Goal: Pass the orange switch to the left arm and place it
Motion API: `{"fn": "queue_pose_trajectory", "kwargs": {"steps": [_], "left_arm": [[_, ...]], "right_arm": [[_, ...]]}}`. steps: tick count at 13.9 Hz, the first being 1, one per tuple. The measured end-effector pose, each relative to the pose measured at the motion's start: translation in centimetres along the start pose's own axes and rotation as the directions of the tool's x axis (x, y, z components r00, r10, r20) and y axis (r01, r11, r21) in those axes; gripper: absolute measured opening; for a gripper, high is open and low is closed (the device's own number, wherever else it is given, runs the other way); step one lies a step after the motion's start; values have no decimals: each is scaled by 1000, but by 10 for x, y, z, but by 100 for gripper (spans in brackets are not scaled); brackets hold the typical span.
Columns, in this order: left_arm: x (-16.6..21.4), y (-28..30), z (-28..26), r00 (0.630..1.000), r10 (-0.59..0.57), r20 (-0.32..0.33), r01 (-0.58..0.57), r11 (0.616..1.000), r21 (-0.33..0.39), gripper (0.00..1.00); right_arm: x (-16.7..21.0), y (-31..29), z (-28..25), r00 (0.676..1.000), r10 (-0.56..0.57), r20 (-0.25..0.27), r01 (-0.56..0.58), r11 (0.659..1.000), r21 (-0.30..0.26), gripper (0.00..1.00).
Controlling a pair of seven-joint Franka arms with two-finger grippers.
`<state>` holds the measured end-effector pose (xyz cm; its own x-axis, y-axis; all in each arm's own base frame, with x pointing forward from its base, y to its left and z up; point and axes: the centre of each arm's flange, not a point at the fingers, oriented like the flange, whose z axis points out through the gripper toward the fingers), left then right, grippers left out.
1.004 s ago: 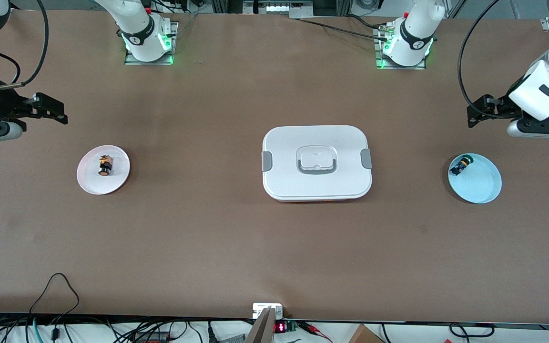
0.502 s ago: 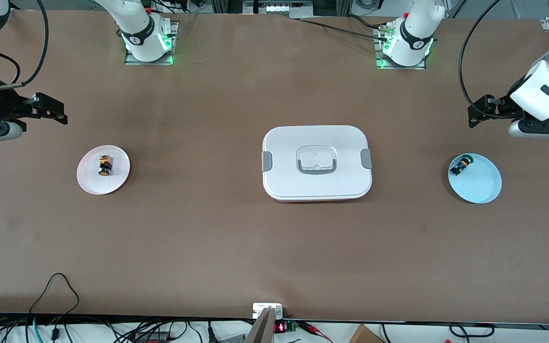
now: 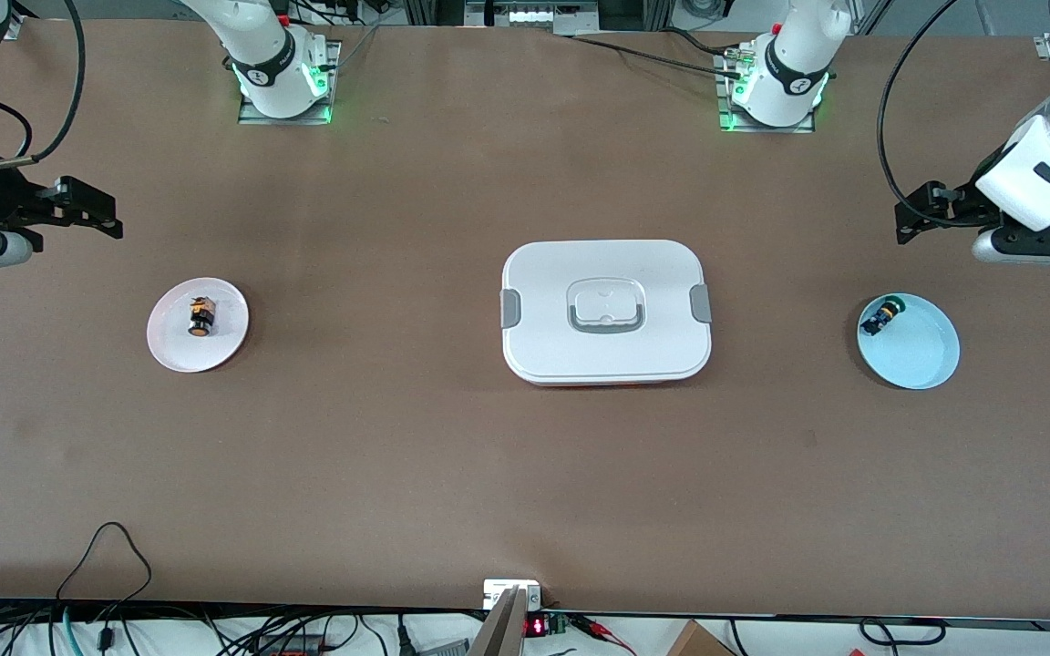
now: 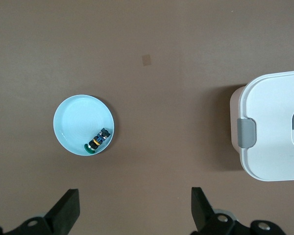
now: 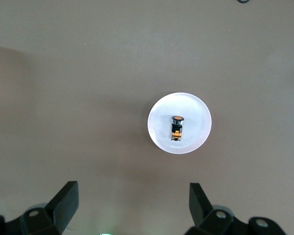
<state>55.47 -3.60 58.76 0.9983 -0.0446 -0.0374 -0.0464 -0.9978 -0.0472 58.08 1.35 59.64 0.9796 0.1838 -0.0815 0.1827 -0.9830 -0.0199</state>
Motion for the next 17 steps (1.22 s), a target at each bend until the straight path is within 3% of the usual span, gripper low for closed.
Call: {"fn": "queue_pose_trajectory", "kwargs": {"steps": [3,5,7,10,11,14,17], "left_arm": [[0,1,0,1000,1,0,-1,1000,0,100],[0,2,-1,1000,4,-3,-4,1000,0,100],[0,3,-6,1000,5,-9,-5,1000,0,100],[0,4,-15,1000,7,-23,-7,1000,0,100],[0,4,-17,1000,8,-24,-8,1000,-1,100],[-2,5,-17,1000,8,-10,-8,1000,0,100],[-3,4,-16,1000,8,-1,-8,1000,0,100]], "right_arm": [[3,-2,2,997,-74,-2,74,997,-2,100],[3,0,3,949,-315,4,315,949,-9,100],[5,14,8,832,-554,8,554,832,-8,100],[11,45,23,602,-799,10,799,602,-3,100],[12,49,24,556,-831,11,831,556,-2,100],[15,47,22,475,-880,10,880,474,-6,100],[18,51,29,359,-933,28,933,359,4,100]]}}
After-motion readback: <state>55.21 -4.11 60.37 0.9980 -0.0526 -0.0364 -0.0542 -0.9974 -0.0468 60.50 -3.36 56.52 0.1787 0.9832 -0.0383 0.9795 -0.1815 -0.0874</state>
